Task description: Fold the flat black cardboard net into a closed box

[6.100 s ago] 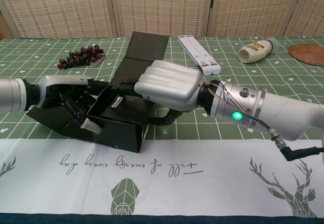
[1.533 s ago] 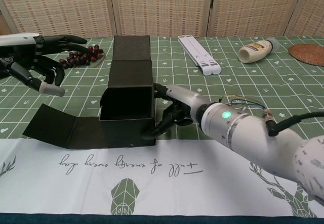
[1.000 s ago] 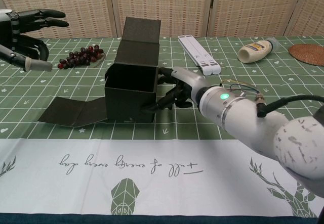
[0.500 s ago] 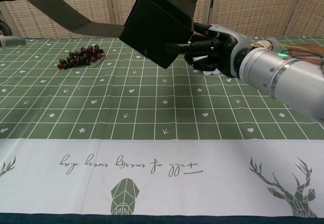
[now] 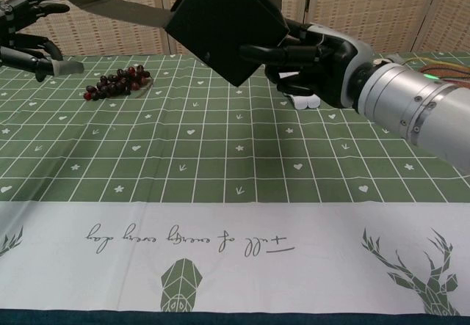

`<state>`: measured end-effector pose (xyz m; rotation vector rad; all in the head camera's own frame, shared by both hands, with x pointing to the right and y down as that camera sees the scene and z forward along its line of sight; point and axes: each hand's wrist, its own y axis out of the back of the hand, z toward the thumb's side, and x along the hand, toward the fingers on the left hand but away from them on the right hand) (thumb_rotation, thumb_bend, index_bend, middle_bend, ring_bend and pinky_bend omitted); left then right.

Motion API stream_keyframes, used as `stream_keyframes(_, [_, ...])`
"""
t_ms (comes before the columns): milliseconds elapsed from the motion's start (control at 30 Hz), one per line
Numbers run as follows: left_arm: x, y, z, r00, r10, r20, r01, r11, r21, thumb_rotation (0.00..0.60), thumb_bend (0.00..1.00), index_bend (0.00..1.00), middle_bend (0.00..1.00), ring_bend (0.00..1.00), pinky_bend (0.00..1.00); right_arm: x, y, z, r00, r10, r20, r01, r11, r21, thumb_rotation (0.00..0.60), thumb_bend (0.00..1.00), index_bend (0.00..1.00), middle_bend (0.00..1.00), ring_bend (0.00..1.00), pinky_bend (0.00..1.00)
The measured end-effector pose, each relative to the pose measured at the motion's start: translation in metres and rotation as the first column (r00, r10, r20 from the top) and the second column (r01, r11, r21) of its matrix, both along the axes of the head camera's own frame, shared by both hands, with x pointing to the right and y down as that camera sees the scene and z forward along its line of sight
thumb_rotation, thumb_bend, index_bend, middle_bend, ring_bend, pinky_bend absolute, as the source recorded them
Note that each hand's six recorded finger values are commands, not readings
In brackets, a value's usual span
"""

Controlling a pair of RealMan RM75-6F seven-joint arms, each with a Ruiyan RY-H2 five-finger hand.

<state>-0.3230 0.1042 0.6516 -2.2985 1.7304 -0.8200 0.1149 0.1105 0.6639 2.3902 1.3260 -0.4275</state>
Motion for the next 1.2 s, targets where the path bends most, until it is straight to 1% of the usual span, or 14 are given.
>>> stream_keyframes(267, [0.026, 0.003, -0.008, 0.998, 0.026, -0.061, -0.025, 0.999, 0.022, 0.6, 0.09, 0.03, 0.07, 0.56, 0.7, -0.011, 0.011, 0.01, 0.999, -0.041, -0.025, 0.041, 0.999, 0.004, 0.6, 0.5, 0.25, 0.4, 0.75, 1.0])
stream_keyframes(433, [0.032, 0.005, -0.015, 0.996, 0.039, -0.083, -0.036, 0.999, 0.038, 0.6, 0.09, 0.03, 0.06, 0.56, 0.7, -0.017, 0.015, 0.015, 0.996, -0.067, -0.051, 0.068, 0.998, 0.018, 0.6, 0.51, 0.25, 0.4, 0.75, 1.0])
stream_keyframes(600, [0.038, 0.009, -0.022, 0.993, 0.071, -0.094, -0.067, 0.997, 0.05, 0.6, 0.08, 0.03, 0.04, 0.56, 0.7, -0.024, 0.019, 0.019, 0.993, -0.091, -0.074, 0.093, 0.995, 0.028, 0.6, 0.51, 0.25, 0.4, 0.75, 1.0])
stream_keyframes(733, [0.042, 0.009, -0.029, 0.99, 0.086, -0.11, -0.078, 0.994, 0.072, 0.6, 0.08, 0.03, 0.03, 0.55, 0.7, -0.034, 0.022, 0.02, 0.988, -0.119, -0.095, 0.123, 0.992, 0.039, 0.6, 0.51, 0.25, 0.4, 0.75, 1.0])
stream_keyframes(900, [0.045, 0.008, -0.034, 0.989, 0.097, -0.107, -0.086, 0.991, 0.103, 0.6, 0.08, 0.01, 0.0, 0.54, 0.7, -0.037, 0.025, 0.024, 0.985, -0.129, -0.114, 0.132, 0.991, 0.028, 0.6, 0.52, 0.25, 0.4, 0.75, 1.0])
stream_keyframes(1033, [0.048, 0.007, -0.039, 0.99, 0.108, -0.094, -0.094, 0.985, 0.145, 0.6, 0.08, 0.0, 0.0, 0.53, 0.7, -0.039, 0.029, 0.026, 0.982, -0.144, -0.124, 0.147, 0.989, 0.013, 0.6, 0.52, 0.25, 0.4, 0.75, 1.0])
stream_keyframes(1200, [0.051, 0.006, -0.041, 0.989, 0.138, -0.048, -0.126, 0.971, 0.203, 0.6, 0.07, 0.0, 0.0, 0.53, 0.7, -0.042, 0.032, 0.028, 0.978, -0.161, -0.134, 0.163, 0.987, -0.001, 0.6, 0.52, 0.25, 0.4, 0.75, 1.0])
